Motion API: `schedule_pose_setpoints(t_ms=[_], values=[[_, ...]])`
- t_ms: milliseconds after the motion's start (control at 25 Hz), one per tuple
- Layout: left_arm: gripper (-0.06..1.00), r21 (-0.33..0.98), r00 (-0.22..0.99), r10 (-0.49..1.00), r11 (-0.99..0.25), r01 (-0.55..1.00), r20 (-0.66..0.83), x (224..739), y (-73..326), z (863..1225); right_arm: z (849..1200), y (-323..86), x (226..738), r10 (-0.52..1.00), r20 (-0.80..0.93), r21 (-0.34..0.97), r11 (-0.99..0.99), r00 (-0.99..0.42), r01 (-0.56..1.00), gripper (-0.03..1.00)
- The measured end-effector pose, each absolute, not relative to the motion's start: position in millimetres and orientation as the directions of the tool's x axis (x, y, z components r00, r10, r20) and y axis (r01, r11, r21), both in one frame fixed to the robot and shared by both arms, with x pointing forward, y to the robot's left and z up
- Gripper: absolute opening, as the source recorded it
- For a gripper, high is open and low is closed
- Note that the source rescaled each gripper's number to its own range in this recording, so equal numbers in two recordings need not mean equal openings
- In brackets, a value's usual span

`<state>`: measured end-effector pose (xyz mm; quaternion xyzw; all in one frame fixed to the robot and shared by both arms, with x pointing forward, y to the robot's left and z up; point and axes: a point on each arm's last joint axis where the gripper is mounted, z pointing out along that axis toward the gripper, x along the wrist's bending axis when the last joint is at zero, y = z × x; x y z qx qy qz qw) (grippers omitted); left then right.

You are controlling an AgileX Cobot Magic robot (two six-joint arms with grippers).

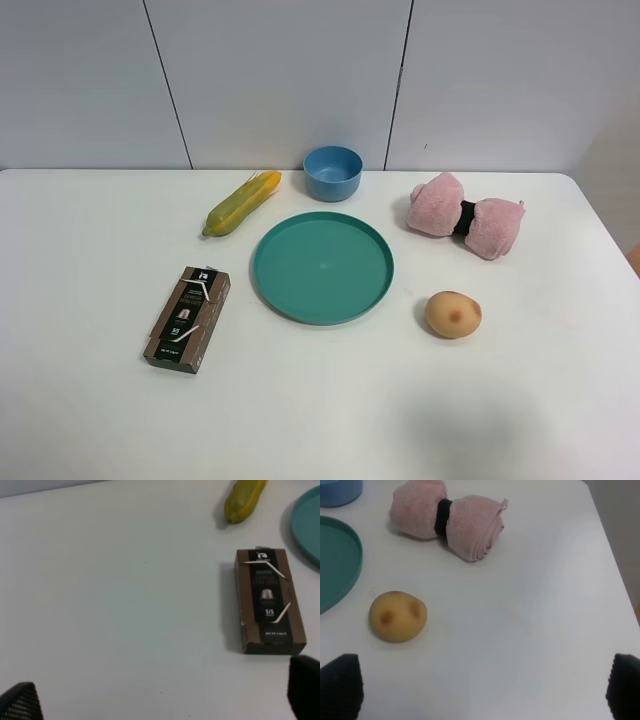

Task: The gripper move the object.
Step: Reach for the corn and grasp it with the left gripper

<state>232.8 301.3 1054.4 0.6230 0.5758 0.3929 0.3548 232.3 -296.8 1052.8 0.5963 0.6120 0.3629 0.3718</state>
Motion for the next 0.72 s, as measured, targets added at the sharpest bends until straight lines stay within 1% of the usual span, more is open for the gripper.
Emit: schedule_pose_setpoints(t_ms=[720], values=[[1.00,0.895,0.029,0.996,-0.085,0.439,0.081,232.8,301.4,1054.4,1052.8,-296.8,232.3,1.000,-0.022,0.888,0.026,-0.012,0.460,1.00]])
